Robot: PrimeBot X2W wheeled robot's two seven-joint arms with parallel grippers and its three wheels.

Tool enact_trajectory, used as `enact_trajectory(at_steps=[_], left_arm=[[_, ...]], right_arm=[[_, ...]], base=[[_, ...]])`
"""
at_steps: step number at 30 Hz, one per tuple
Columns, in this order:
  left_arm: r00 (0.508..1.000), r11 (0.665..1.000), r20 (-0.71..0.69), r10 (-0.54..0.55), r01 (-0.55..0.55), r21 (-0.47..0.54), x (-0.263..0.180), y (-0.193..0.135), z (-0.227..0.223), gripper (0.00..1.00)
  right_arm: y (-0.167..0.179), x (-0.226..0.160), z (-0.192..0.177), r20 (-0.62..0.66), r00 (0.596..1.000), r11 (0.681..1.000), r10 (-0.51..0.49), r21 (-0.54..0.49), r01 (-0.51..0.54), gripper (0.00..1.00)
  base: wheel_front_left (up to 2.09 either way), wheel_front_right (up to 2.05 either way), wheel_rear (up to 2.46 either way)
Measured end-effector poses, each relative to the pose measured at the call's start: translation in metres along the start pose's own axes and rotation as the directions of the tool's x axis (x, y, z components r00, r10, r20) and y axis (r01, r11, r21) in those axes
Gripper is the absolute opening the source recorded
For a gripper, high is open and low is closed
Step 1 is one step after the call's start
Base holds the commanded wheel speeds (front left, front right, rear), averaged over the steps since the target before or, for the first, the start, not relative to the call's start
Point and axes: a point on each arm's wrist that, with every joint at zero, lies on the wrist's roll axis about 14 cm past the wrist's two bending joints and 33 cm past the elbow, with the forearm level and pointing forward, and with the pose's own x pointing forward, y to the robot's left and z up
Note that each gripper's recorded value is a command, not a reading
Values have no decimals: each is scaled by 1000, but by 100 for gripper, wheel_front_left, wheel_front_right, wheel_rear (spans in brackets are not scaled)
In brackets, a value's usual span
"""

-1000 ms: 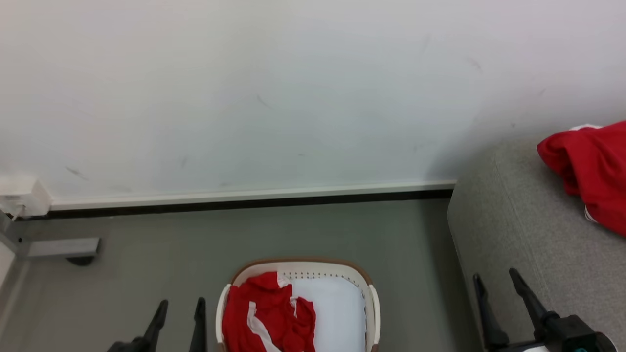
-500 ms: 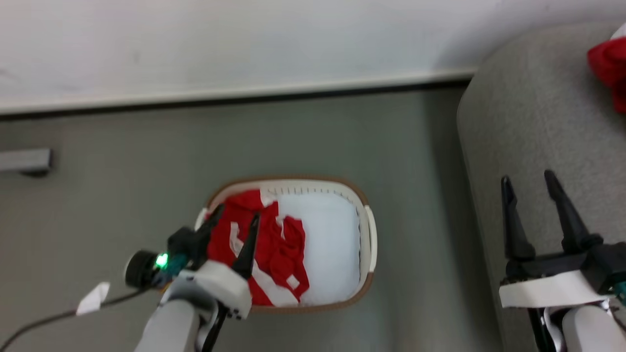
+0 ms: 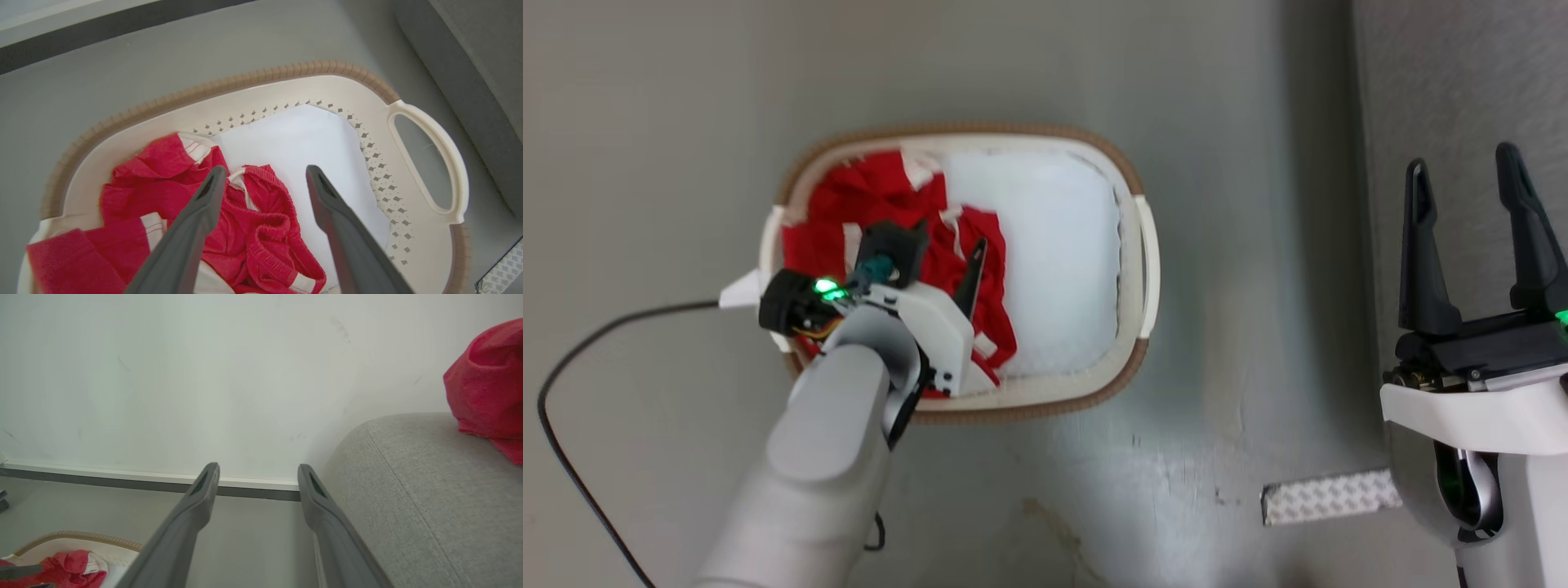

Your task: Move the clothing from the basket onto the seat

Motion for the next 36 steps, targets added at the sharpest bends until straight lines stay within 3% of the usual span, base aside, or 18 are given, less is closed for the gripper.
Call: enact_trajectory(at_steps=[13,36], left_arm=[[976,1000,-214,28,-30,-7,47,17,-91,100],[929,996,-358,-90,75,-56,52,-7,-129,100]], right_arm=[[-9,2,-62,-103,995,1000,-10,5,11,100],[-21,-3,-75,-134,990,999,-45,10,47,100]], base=[[0,0,0],[0,0,0]])
